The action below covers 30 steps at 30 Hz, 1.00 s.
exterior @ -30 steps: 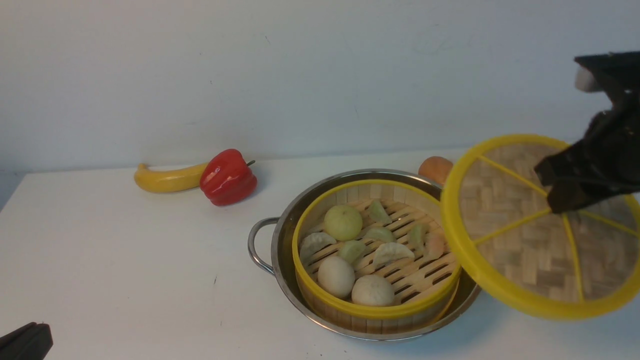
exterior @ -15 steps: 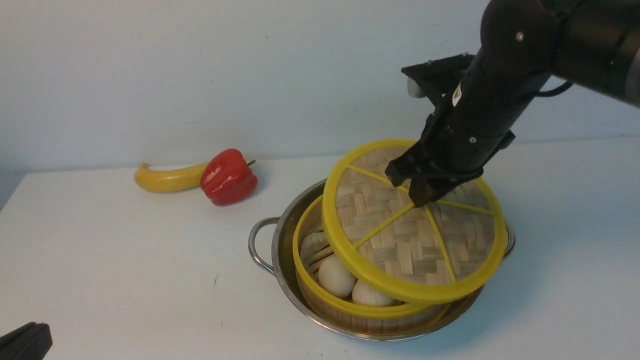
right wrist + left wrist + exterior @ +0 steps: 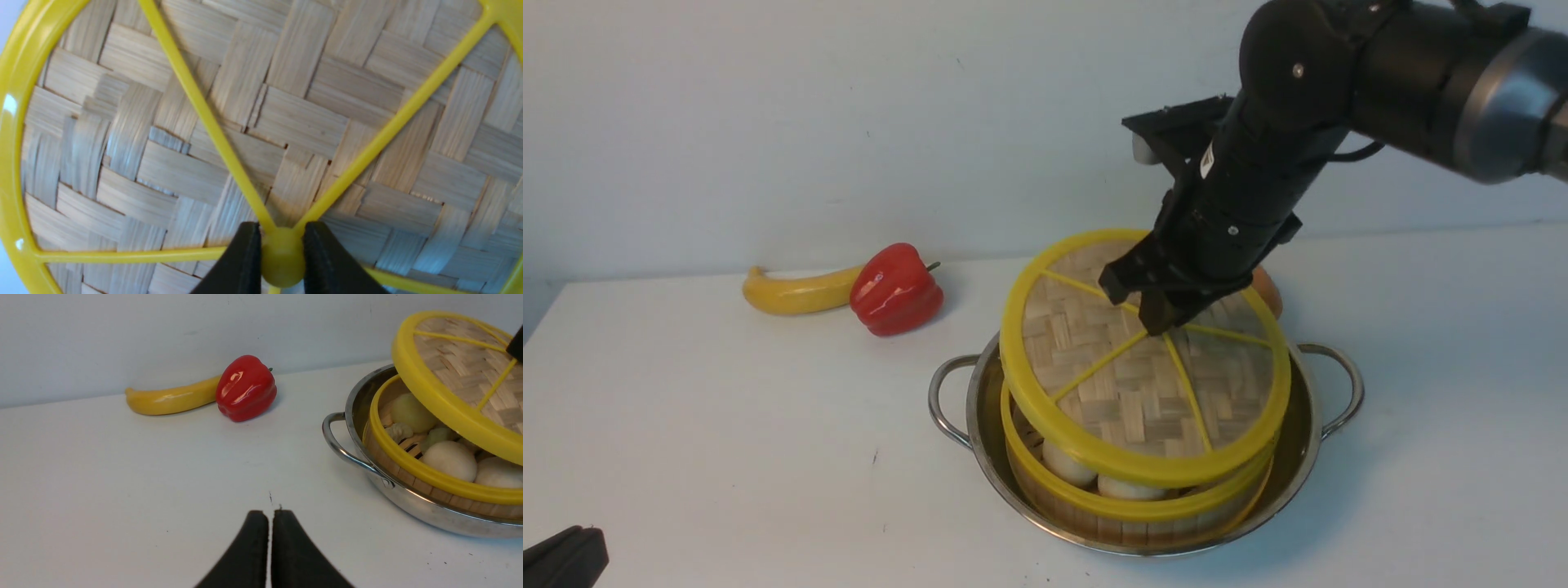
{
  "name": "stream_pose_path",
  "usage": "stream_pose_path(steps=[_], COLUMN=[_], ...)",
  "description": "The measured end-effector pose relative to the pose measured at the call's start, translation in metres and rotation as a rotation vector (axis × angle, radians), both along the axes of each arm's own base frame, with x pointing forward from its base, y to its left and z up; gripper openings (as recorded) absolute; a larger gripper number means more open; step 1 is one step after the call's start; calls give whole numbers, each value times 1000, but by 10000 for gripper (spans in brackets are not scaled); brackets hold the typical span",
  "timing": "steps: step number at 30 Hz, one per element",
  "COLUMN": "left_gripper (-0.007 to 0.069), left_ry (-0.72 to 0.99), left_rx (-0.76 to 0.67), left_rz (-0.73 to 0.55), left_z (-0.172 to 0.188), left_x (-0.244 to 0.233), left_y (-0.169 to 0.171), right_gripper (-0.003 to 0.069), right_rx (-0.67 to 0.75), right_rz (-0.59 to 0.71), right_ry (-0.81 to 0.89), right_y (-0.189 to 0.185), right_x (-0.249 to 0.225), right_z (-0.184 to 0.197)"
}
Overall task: Place the steamer in the pot on the white table, and put the lid on the steamer.
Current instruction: 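Place the bamboo steamer lid onto the steamer basket in the pot with the right gripper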
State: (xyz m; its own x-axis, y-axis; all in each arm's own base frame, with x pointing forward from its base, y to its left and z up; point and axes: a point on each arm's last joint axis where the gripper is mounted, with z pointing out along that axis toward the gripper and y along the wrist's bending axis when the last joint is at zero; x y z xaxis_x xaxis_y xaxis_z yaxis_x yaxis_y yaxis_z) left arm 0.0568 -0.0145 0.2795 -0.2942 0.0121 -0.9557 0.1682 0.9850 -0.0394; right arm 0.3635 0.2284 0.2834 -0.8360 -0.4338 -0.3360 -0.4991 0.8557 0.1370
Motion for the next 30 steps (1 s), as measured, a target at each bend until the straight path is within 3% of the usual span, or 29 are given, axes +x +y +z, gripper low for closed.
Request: stream_pose_path(steps=[12, 23, 30], left_gripper=[10, 10, 10], left_ry=[0, 0, 0], left_rx=[0, 1, 1], left_rz=[0, 0, 0], left_z=[0, 0, 0], left_x=[0, 0, 0], left_y=[0, 0, 0], right_gripper=[146, 146, 146], right_rx=[12, -12, -6], right_rz=[14, -13, -13], right_ry=[23, -72, -58], right_y=[13, -6, -6], right_x=[-3, -22, -23], right_z=[-6, 31, 29])
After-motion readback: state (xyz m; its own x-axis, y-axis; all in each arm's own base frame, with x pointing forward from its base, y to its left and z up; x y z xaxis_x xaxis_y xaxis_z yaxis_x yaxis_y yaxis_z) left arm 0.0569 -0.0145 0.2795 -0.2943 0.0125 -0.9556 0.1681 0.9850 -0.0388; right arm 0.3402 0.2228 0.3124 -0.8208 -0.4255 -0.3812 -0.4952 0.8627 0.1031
